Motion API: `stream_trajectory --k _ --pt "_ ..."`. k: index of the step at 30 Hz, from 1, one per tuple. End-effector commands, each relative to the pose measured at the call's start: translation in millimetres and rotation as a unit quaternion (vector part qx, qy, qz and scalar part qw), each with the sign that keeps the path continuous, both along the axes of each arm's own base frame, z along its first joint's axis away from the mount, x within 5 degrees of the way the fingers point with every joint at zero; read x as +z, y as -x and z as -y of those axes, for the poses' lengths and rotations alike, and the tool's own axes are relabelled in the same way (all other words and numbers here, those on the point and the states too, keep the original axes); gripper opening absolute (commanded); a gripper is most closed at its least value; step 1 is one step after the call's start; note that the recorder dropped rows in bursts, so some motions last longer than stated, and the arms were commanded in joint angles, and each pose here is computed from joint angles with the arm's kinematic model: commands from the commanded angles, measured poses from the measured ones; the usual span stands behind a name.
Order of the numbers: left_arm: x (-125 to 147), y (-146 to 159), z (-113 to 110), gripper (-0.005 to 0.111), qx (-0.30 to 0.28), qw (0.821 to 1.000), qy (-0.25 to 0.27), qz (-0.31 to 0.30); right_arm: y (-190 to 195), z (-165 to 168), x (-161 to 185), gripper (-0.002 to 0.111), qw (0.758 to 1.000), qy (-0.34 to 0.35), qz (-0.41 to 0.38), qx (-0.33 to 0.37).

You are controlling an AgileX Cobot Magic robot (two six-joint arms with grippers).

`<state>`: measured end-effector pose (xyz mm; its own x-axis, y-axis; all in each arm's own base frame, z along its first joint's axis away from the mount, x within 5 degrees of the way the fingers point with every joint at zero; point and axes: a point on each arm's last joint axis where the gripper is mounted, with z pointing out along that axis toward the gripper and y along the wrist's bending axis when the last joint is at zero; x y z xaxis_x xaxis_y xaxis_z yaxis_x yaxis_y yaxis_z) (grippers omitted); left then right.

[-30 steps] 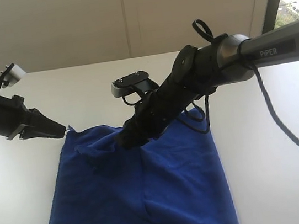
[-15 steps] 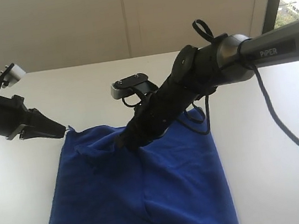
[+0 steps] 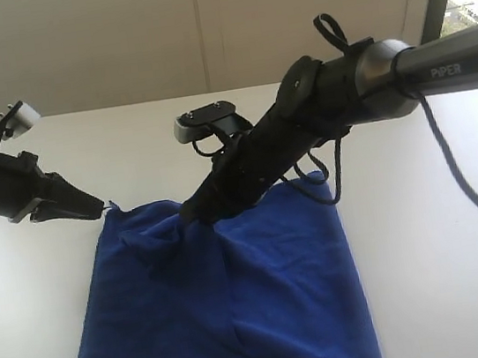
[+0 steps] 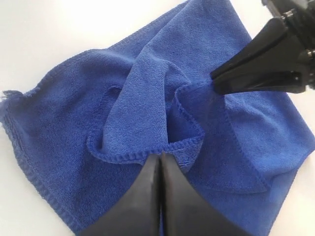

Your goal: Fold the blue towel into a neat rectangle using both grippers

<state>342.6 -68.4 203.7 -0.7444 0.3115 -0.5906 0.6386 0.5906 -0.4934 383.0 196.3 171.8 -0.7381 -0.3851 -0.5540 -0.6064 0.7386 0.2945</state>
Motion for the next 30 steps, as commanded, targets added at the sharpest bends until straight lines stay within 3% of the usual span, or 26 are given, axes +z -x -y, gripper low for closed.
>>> stream_trajectory --k 1,5,9,11,14,16,22,26,30 --pt "4.1 -0.5 0.6 0.0 0.002 1.0 0.011 0.002 4.6 3.5 29.6 0.0 0.999 0.001 0.039 0.012" --pt "4.2 -0.6 0.7 0.007 0.003 1.0 0.012 0.001 11.1 10.8 58.9 0.0 0.997 0.017 0.071 0.007" --pt "3.4 0.4 0.9 0.036 -0.009 1.0 0.005 0.006 19.3 20.2 88.7 0.0 0.993 0.04 0.111 0.001" --pt "1.5 3.3 0.0 0.051 -0.059 0.997 -0.017 0.039 23.4 24.5 102.9 0.0 0.991 0.044 0.128 -0.01" --pt "0.6 9.9 0.9 0.062 -0.184 0.973 -0.033 0.135 28.7 28.9 119.6 0.0 0.987 0.046 0.151 -0.018" --pt "1.1 12.9 2.4 0.062 -0.232 0.956 -0.027 0.178 31.8 30.1 127.0 0.0 0.986 0.042 0.16 -0.019" --pt "-6.0 11.8 8.0 0.059 -0.255 0.936 0.004 0.245 40.5 33.7 146.0 0.0 0.983 0.033 0.182 -0.02" --pt "-16.7 5.0 17.3 0.059 -0.281 0.903 0.016 0.323 49.6 37.2 161.8 0.0 0.98 0.028 0.197 -0.019" --pt "-26.7 -4.6 19.9 0.059 -0.242 0.915 0.004 0.323 57.1 40.1 172.4 0.0 0.978 0.027 0.206 -0.016"
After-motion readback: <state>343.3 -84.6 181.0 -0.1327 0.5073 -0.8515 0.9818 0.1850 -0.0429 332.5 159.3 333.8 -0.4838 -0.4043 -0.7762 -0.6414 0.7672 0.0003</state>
